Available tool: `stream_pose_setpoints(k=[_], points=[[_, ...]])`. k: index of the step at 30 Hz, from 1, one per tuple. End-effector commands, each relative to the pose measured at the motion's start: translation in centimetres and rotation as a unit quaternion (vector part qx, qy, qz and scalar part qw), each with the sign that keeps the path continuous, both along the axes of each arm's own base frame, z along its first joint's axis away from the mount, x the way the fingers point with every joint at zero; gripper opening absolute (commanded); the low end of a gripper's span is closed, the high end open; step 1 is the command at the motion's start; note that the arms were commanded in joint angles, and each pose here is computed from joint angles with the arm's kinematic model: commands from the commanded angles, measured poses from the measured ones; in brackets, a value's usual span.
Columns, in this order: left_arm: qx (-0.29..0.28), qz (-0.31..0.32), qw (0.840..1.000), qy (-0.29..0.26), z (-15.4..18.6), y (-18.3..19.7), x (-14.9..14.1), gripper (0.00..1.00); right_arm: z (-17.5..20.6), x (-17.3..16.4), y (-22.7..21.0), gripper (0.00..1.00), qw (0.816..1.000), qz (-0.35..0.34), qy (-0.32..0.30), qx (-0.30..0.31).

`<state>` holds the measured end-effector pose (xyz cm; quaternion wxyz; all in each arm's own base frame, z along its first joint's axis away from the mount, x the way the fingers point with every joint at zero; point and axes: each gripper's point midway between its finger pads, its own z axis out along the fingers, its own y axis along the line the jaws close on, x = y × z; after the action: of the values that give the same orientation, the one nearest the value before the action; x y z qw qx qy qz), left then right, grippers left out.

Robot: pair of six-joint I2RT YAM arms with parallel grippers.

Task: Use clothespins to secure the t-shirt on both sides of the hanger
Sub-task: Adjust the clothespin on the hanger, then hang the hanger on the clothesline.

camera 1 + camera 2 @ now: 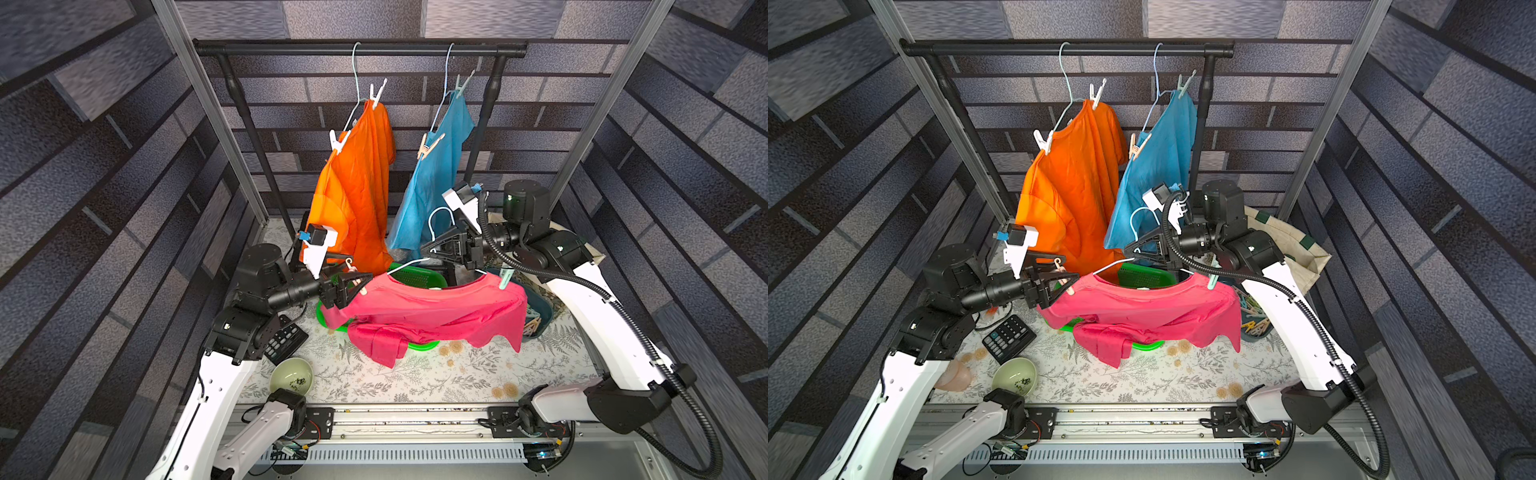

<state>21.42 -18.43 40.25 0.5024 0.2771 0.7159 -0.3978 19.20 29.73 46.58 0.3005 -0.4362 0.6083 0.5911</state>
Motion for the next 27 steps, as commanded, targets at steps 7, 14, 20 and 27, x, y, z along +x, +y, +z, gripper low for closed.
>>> stream_pose_setpoints(k=[7, 14, 20, 27], points=[[0.042, 0.053, 0.997, -0.04, 3.9, 2.6, -2.4, 1.0, -1.2, -0.8, 0.1, 0.0, 0.998, 0.042, 0.03, -0.027], [0.059, 0.039, 0.997, -0.034, 6.4, 2.5, -3.8, 1.0, -3.8, -1.2, 1.1, 0.0, 0.995, 0.045, 0.032, -0.078], [0.136, -0.027, 0.99, 0.005, 2.5, -1.1, -4.3, 1.0, -3.6, -2.2, 1.9, 0.0, 0.995, 0.057, 0.005, -0.081], [0.176, -0.1, 0.978, 0.04, -0.4, -5.1, -4.5, 0.95, -3.7, -3.1, 2.4, 0.0, 0.994, 0.074, -0.007, -0.085]])
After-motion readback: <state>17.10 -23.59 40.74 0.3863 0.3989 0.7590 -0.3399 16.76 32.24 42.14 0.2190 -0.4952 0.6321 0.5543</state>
